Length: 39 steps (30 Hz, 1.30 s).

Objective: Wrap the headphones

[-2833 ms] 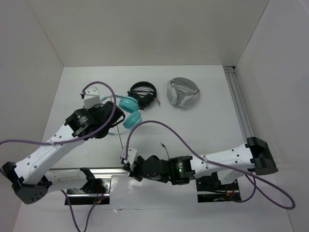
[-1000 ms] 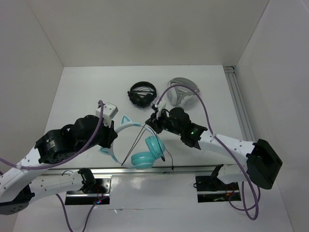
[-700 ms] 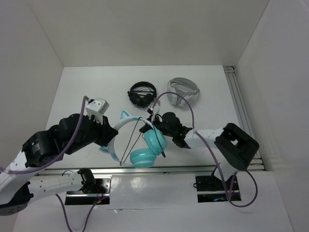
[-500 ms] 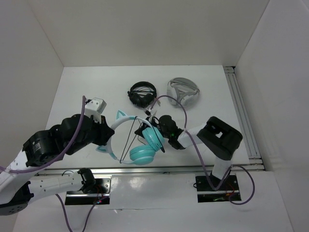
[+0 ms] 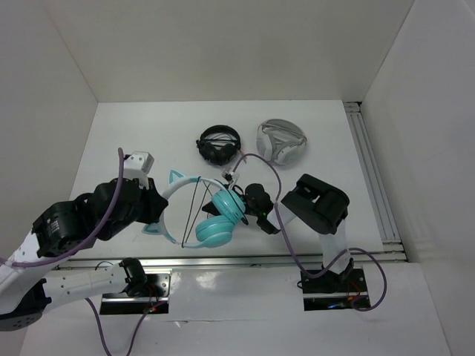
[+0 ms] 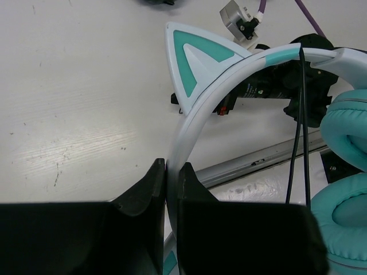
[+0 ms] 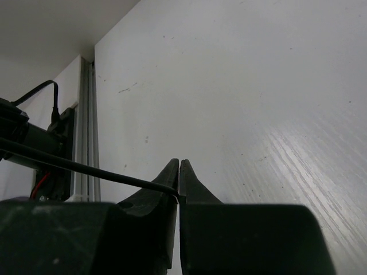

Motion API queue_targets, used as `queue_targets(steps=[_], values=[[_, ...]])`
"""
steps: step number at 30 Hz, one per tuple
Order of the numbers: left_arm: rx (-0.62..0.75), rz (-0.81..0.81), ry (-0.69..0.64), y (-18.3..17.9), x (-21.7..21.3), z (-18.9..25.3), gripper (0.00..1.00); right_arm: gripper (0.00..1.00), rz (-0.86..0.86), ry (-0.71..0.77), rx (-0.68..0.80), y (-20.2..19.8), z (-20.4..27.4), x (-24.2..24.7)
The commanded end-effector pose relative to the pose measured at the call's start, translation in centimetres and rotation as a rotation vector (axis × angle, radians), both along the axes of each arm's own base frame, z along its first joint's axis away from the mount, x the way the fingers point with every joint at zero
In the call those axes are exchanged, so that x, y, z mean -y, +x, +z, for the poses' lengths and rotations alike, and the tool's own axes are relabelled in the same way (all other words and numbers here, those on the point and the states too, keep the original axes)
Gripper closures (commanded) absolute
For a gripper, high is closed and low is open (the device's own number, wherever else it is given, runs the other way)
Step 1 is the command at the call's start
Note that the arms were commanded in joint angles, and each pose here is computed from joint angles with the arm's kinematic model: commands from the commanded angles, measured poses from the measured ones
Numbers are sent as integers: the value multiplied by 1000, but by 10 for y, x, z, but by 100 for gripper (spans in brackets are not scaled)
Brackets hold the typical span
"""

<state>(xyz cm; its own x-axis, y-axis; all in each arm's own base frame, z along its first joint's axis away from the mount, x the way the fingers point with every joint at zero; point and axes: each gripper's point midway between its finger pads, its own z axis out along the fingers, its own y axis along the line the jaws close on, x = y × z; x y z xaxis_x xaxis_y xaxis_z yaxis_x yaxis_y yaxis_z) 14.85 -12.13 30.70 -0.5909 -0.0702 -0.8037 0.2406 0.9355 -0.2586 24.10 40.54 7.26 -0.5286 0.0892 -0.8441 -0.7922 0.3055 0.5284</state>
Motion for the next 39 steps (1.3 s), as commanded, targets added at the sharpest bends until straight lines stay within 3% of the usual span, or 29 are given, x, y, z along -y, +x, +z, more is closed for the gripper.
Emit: queue_targets(steps=[1,12,14,19,23,24,25,28,32,37,38,39], values=[[138,63,-315,12,16,68,100,92,24,-45,-50,-7,-27,-2],[122,86,-346,9,11,64,100,86,84,-48,-78,-25,-48,-17],[119,98,-344,8,7,61,100,94,60,-63,-87,-23,-55,-14],[125,170,-336,10,-8,60,100,94,60,-93,-100,-29,-64,-5],[138,227,-352,10,-22,62,100,88,60,-106,-111,-34,-65,0],[134,241,-354,11,-23,61,100,89,61,-122,-108,-38,-69,3],[140,258,-341,12,-27,60,100,98,61,-127,-112,-41,-69,7],[130,331,-358,14,-36,56,100,100,48,-142,-99,-49,-64,9],[138,535,-342,22,-64,41,100,100,-56,-249,-100,-66,-63,14],[196,664,-315,35,-75,40,100,100,-153,-399,-19,-115,-51,3],[222,689,-301,38,-78,44,100,100,-158,-382,16,-122,-29,-10],[223,693,-244,44,-73,42,100,100,-162,-471,29,-133,-36,-3]])
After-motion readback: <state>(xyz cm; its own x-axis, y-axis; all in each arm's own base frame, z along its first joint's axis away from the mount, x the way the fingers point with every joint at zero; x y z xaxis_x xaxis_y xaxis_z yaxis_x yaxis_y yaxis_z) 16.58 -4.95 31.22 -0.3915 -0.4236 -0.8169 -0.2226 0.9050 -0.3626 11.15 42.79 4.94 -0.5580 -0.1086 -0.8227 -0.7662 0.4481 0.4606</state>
